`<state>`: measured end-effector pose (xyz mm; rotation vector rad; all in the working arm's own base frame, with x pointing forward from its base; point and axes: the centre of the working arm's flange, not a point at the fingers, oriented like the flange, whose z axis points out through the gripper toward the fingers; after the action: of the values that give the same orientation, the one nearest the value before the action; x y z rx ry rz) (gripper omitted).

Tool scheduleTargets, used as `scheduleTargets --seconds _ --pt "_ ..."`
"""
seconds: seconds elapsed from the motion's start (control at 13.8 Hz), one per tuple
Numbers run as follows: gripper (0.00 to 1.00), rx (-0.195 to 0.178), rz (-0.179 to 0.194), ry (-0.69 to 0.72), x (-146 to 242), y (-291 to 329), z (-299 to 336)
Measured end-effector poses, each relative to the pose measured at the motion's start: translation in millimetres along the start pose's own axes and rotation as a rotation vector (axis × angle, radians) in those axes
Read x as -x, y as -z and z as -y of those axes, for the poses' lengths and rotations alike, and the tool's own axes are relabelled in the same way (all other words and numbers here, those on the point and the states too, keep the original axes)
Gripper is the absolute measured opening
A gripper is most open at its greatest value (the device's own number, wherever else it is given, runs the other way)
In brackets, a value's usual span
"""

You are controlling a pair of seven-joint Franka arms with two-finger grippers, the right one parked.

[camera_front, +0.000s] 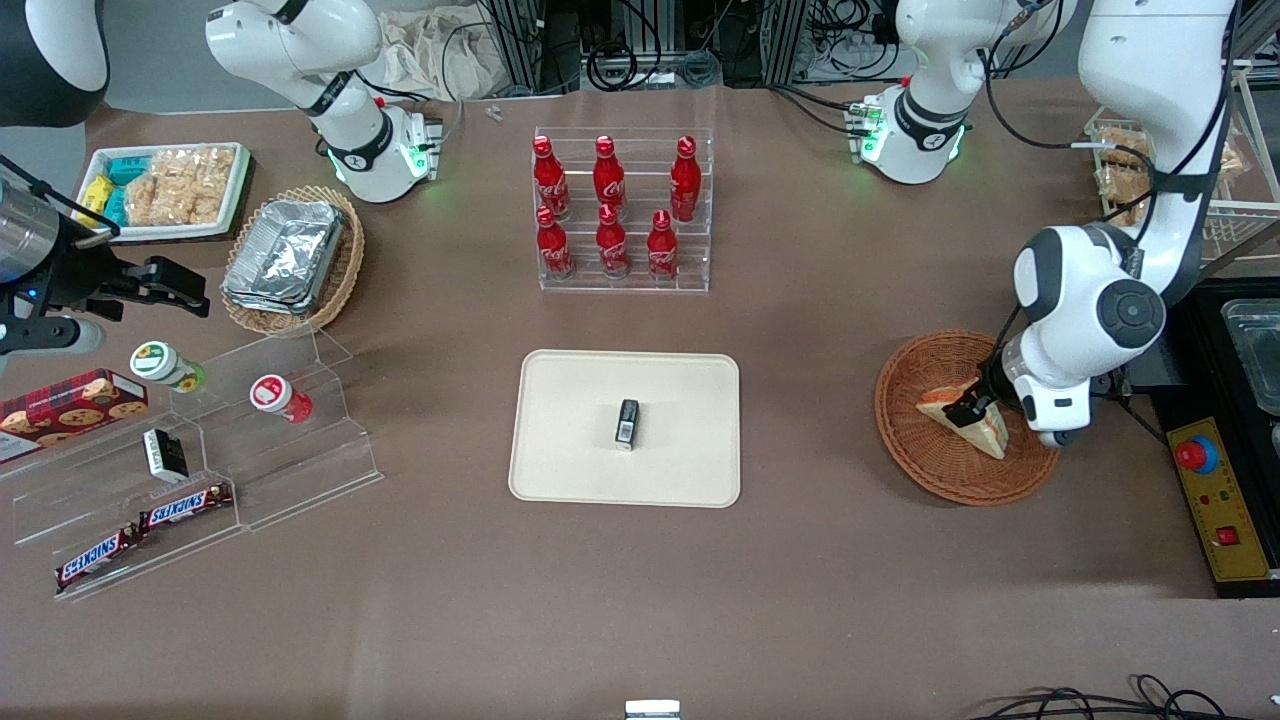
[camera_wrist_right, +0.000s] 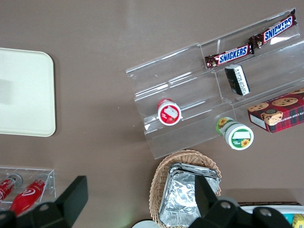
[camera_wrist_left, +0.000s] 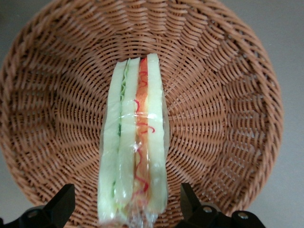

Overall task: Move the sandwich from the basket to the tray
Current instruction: 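Lift the sandwich up out of the basket with the left gripper, then carry the sandwich to the cream tray and lower it beside the black box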

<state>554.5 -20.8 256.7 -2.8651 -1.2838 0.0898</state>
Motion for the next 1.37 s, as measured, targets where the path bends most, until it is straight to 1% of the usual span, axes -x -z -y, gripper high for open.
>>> scheduleTargets --seconds 0.07,0.14,0.36,0.43,0.51,0.58,0.65,0.72,0.87,0.94,1.08,1.16,1.3,1.37 --pt "0.98 -0.001 0.003 0.000 -0.4 -6.4 -0.3" --pt "0.95 0.001 0.001 0.001 -1.2 -10.2 -0.6" --pt "0.60 0.011 -0.008 0.009 -5.8 -13.0 0.8" --pt "0.51 0.017 -0.015 0.010 -7.6 -10.3 0.1" --pt "0.41 0.029 -0.026 0.010 -10.1 -2.8 -1.9" --pt "0.37 0.041 -0.039 0.008 -12.3 11.2 -4.3" --pt "0.34 0.041 -0.043 -0.001 -13.4 33.3 -6.5" --pt "0.33 0.026 -0.034 -0.026 -12.6 63.0 -8.3" --pt "0.32 -0.016 -0.003 -0.114 -0.9 132.8 -15.4" --pt "0.28 -0.026 0.007 -0.176 12.3 164.3 -25.1" --pt "0.20 -0.021 0.027 -0.339 50.8 204.9 -55.6" --pt "0.20 -0.013 0.035 -0.448 73.9 210.6 -71.9" --pt "0.20 -0.007 0.055 -0.677 125.6 199.7 -106.0" --pt "0.20 0.005 0.064 -0.764 151.7 189.0 -125.8"
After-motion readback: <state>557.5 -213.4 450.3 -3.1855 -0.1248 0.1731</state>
